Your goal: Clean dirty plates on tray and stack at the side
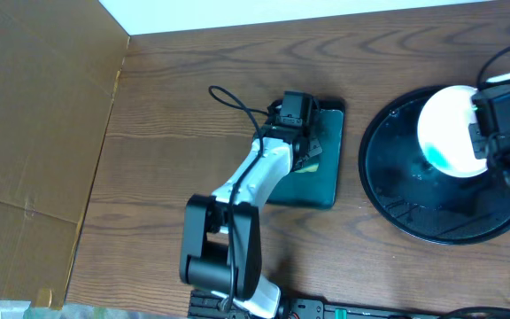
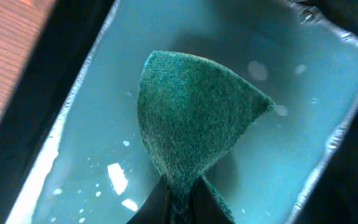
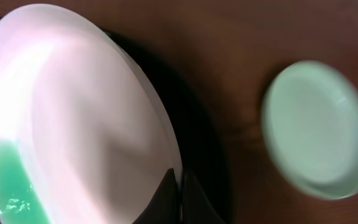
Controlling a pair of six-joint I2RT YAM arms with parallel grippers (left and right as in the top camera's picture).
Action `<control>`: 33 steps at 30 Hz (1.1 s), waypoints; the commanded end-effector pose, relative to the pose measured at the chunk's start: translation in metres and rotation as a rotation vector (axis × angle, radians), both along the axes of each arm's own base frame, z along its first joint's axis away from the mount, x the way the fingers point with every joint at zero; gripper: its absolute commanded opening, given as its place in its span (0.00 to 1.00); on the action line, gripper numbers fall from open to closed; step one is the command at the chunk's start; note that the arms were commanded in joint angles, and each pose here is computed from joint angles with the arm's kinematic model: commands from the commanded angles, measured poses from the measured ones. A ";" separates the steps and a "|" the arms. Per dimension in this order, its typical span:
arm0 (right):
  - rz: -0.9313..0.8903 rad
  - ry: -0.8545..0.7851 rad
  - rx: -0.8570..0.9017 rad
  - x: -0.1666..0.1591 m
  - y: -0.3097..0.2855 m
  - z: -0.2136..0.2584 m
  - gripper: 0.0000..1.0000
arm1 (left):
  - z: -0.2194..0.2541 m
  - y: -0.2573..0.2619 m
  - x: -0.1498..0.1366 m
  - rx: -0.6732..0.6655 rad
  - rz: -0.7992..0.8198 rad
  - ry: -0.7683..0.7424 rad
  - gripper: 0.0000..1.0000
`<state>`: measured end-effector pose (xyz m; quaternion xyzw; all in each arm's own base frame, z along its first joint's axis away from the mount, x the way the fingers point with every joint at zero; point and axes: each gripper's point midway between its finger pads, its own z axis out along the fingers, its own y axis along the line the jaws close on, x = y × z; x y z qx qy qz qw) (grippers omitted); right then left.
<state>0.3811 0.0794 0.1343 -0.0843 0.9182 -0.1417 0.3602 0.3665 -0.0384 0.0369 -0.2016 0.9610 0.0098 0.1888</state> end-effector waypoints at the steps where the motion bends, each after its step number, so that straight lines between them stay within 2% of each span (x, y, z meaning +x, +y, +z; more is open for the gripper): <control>1: -0.010 -0.102 -0.265 0.005 -0.015 0.039 0.01 | -0.014 0.000 -0.001 0.003 -0.005 0.032 0.08; 2: -0.004 -0.118 -0.314 0.005 -0.014 0.045 0.01 | -0.016 0.000 -0.001 0.003 -0.005 0.033 0.08; 3: 0.005 -0.131 -0.352 0.005 -0.011 0.050 0.01 | -0.016 0.000 0.000 0.003 -0.005 0.031 0.23; 5: 0.040 -0.153 -0.423 0.005 -0.004 0.059 0.01 | -0.013 0.000 0.003 0.000 -0.004 0.015 0.59; 6: 0.060 -0.164 -0.459 0.006 0.001 0.063 0.01 | -0.010 0.000 0.005 -0.002 -0.003 0.004 0.69; 7: 0.077 -0.176 -0.492 0.006 0.005 0.068 0.01 | -0.007 -0.001 0.007 -0.004 -0.004 -0.007 0.74; 13: 0.116 -0.265 -0.651 0.006 0.027 0.102 0.01 | 0.037 -0.003 0.019 -0.024 -0.004 -0.124 0.76; 21: 0.251 -0.263 -0.950 -0.002 0.056 0.135 0.01 | 0.102 0.005 0.019 -0.016 0.016 -0.296 0.78; 22: 0.256 -0.268 -0.976 -0.004 0.059 0.140 0.01 | 0.108 0.007 0.018 -0.006 0.022 -0.311 0.78; 23: 0.263 -0.274 -0.998 -0.005 0.063 0.145 0.01 | 0.112 0.009 0.018 0.003 0.029 -0.324 0.84; 30: 0.276 -0.254 -1.141 -0.018 0.074 0.165 0.01 | 0.107 0.013 0.006 0.021 0.033 -0.275 0.84; 33: 0.256 -0.268 -1.117 -0.024 0.078 0.164 0.01 | 0.102 0.014 -0.001 0.028 0.032 -0.240 0.84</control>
